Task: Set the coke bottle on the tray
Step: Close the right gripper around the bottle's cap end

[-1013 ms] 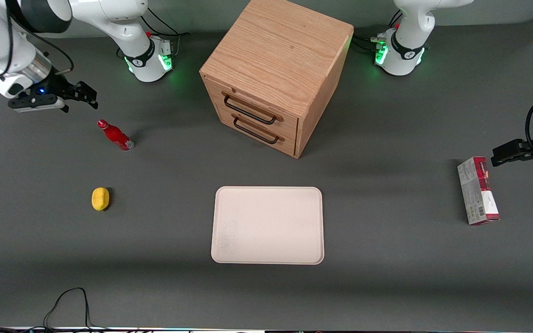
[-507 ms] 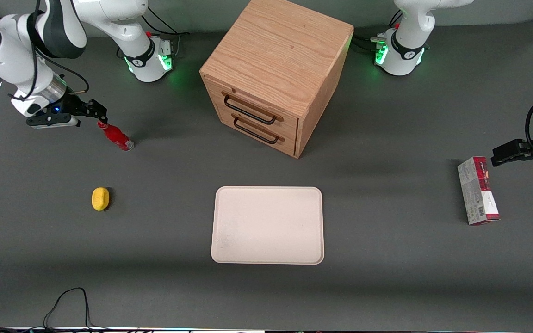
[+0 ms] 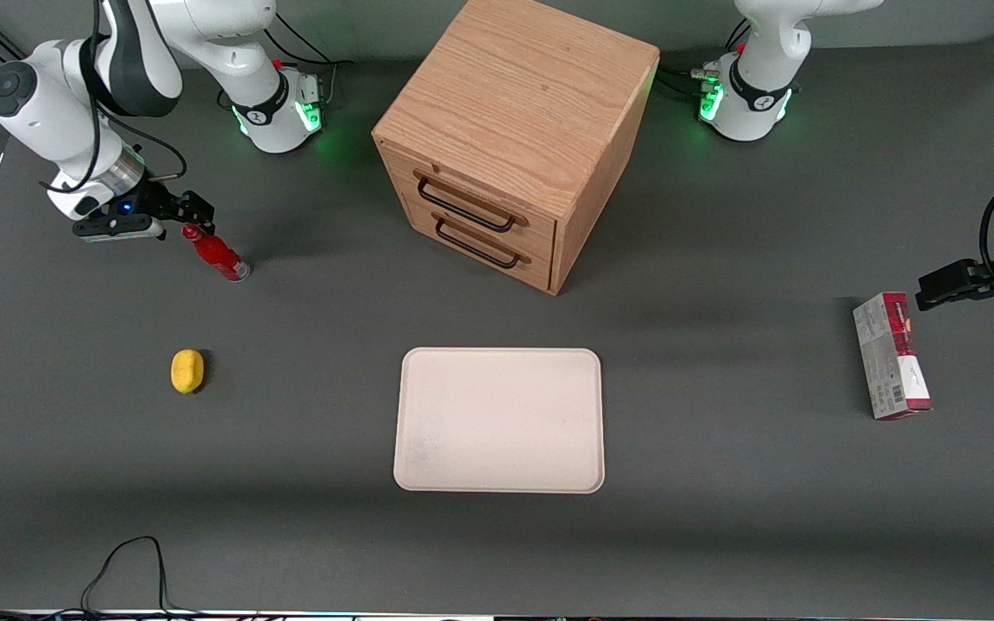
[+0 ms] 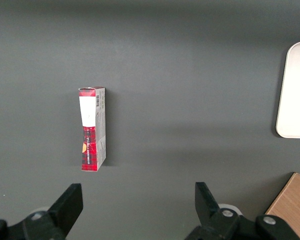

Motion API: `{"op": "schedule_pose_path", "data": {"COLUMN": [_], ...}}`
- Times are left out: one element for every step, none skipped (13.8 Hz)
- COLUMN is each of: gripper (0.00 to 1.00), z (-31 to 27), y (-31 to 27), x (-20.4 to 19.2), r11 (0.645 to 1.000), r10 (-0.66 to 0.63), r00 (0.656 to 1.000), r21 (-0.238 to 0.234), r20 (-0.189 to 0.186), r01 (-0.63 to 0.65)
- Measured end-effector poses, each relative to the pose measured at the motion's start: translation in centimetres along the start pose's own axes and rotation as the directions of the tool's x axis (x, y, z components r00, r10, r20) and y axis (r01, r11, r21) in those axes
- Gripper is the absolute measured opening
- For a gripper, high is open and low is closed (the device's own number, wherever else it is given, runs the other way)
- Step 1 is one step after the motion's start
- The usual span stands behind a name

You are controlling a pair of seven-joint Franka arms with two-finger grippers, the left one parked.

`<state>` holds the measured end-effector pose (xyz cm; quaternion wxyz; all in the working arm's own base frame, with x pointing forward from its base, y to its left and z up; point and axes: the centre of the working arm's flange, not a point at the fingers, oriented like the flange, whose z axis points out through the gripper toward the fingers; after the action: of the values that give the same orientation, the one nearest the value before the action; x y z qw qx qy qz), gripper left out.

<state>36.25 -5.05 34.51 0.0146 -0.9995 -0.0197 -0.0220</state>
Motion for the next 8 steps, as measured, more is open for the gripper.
{"op": "schedule_pose_path", "data": {"gripper": [1.00,1.00,1.00,1.00,1.00,1.00,1.00,1.00], "z": [0.3,0.6,0.9,1.3,1.6,1.9,1.9,2.0], "y": [0.0,0.0,0.1,0.2,0.2,0.2,0.3,0.3], "x": [-0.1,-0.2,-0.3,-0.4,-0.5,-0.6,-0.6,-0.7], "r11": [1.000,1.000,1.000,1.000,1.000,1.000,1.000,1.000], "r10": [0.001,0.002,0.005,0.008,0.009,0.011,0.012,0.012], "r00": [1.000,1.000,1.000,1.000,1.000,1.000,1.000,1.000], "r21": [0.000,0.000,0.001,0.002,0.002,0.003,0.003,0.004], "r20": [-0.005,-0.009,-0.012,-0.012,-0.011,-0.006,-0.004,-0.003], "r01": [-0.001,-0.002,-0.005,-0.007,-0.009,-0.011,-0.012,-0.012]}}
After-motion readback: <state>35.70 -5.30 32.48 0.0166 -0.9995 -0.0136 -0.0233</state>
